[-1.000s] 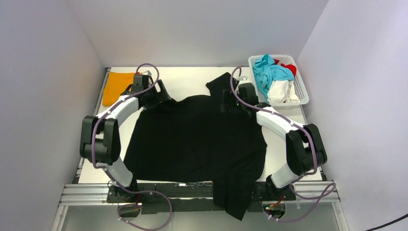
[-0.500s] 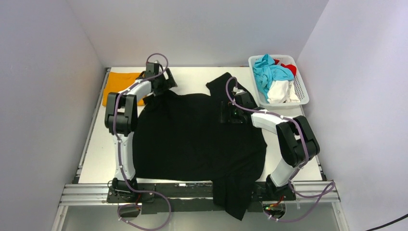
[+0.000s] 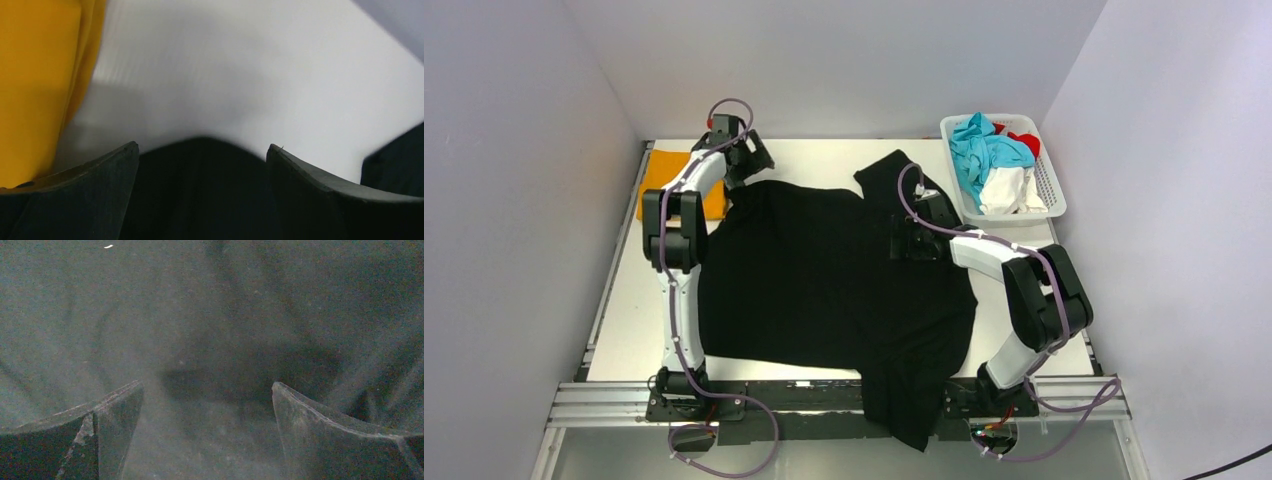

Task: Fold and stack the t-shirts
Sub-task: Flatten out the tshirt

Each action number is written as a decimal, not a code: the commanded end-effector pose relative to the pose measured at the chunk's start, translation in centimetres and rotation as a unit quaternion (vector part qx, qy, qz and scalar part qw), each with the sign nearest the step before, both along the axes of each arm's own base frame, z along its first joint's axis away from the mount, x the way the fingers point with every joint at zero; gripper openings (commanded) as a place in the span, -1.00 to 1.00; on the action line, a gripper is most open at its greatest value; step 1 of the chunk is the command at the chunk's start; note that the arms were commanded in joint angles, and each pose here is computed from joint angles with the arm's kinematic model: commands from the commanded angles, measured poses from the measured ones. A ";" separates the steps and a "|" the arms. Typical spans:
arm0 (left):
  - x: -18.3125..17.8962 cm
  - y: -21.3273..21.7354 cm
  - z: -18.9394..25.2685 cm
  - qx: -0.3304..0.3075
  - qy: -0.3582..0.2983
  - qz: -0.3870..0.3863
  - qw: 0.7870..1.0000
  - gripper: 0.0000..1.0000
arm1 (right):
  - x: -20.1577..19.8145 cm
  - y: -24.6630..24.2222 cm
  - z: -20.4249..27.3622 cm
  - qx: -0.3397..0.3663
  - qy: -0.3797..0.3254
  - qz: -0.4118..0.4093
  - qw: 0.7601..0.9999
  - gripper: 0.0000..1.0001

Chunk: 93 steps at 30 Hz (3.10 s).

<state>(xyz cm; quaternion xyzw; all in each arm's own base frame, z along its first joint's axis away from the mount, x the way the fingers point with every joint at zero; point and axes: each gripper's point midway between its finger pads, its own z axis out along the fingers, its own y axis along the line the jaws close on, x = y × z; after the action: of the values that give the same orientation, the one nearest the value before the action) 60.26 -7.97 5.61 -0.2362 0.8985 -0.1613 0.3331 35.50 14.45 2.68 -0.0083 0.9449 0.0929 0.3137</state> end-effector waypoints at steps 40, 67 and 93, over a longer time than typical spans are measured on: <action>-27.8 -7.7 -3.7 0.014 0.069 -0.131 0.989 0.99 | 27.3 3.2 -2.2 0.158 -0.035 -0.123 0.979 1.00; -23.8 -6.8 4.0 0.015 -0.026 -0.078 0.997 0.99 | 30.3 3.9 12.3 0.135 -0.199 0.011 0.971 1.00; -28.5 -1.4 -4.8 -0.045 0.044 -0.005 0.998 0.99 | -0.7 -4.3 -0.5 0.008 0.073 -0.100 0.992 1.00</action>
<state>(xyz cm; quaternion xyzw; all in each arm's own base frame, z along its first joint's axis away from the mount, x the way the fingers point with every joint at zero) 33.10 -11.44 4.04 -0.2202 0.8911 -0.2313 0.3224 31.34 10.94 2.05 0.0797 0.9684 0.0743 0.2243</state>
